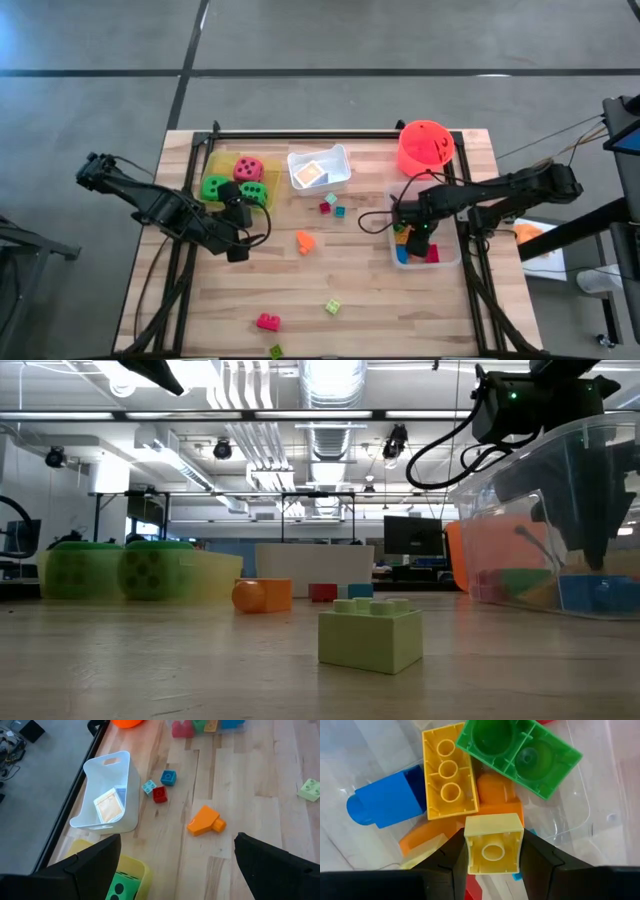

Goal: Pick & Place Toys
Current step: Put the yellow game piece into the transparent bin

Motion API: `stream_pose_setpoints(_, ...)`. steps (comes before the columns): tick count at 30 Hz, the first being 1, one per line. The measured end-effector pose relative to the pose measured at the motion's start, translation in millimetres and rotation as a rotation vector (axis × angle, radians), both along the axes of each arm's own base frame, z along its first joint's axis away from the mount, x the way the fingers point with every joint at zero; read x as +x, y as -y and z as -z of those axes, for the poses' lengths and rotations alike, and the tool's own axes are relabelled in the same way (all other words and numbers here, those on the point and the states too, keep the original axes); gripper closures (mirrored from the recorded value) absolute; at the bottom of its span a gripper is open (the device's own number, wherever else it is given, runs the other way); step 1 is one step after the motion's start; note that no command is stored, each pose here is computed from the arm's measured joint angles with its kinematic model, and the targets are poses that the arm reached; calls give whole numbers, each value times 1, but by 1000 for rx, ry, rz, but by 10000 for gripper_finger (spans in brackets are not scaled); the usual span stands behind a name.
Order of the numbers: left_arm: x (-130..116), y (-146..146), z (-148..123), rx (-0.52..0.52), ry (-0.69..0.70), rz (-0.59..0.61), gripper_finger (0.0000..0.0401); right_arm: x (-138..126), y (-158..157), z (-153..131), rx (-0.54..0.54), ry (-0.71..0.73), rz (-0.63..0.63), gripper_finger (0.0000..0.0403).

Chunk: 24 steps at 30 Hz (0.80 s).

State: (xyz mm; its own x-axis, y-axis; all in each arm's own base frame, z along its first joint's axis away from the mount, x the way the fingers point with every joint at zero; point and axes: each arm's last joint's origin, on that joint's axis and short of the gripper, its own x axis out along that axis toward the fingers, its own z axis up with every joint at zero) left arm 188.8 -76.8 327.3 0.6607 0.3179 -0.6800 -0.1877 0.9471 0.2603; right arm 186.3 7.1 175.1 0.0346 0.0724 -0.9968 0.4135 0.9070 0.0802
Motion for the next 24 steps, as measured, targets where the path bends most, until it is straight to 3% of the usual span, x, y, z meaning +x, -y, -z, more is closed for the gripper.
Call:
stream_pose_setpoints(13, 0, 0, 0, -1, 1, 0, 27, 1, 0, 2, -2, 5, 9, 254)
stream_pose_setpoints(24, 0, 0, 0, 8, 6, -7, 27, 1, 0, 2, 16, -3, 94, 251)
